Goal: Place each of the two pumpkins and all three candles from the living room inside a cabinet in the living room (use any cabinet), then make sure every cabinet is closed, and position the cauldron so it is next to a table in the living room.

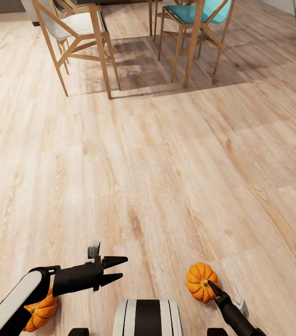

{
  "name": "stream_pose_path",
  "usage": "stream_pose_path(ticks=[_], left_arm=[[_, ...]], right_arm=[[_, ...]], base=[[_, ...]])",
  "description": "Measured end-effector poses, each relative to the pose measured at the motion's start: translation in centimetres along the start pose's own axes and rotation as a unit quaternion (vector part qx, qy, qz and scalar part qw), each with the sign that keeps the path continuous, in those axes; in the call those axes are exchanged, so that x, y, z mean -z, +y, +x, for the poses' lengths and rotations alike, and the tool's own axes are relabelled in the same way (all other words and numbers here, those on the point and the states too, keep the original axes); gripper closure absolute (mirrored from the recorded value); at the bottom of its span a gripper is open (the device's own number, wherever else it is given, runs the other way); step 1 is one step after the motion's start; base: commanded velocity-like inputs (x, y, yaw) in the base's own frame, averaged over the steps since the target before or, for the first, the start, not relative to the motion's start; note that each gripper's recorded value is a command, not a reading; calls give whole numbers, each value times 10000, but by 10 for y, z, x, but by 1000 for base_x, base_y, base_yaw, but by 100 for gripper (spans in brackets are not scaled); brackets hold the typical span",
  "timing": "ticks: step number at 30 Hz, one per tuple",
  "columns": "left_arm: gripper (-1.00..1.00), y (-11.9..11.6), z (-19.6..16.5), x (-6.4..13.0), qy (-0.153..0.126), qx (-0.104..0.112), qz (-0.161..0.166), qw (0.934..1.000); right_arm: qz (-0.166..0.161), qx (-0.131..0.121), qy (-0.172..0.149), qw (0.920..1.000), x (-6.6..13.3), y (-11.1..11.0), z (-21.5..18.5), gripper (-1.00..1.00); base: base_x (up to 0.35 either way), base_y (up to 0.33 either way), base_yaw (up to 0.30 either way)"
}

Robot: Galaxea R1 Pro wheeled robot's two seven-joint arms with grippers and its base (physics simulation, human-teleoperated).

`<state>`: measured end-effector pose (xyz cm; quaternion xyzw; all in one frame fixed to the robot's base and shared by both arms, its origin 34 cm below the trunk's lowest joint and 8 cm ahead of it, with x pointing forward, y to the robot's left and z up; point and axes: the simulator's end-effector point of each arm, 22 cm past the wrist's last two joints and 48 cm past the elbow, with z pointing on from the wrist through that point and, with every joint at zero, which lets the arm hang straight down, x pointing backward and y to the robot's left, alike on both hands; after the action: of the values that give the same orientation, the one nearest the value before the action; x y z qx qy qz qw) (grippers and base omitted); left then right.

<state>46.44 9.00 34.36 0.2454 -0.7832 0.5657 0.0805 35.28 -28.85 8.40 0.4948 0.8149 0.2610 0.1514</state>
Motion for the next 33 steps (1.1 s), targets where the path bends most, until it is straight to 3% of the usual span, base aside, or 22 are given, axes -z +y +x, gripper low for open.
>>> stream_pose_path(ticks=[23,33], left_arm=[[-100,7,0,-2,20,79,-20,10000],[-100,7,0,-2,19,77,-23,10000]], right_arm=[[187,-121,-78,9997,-1,-12,-2,-100],[85,-107,-133,9998,-6,-3,-8,-100]], base=[[11,0,0],[0,37,0]])
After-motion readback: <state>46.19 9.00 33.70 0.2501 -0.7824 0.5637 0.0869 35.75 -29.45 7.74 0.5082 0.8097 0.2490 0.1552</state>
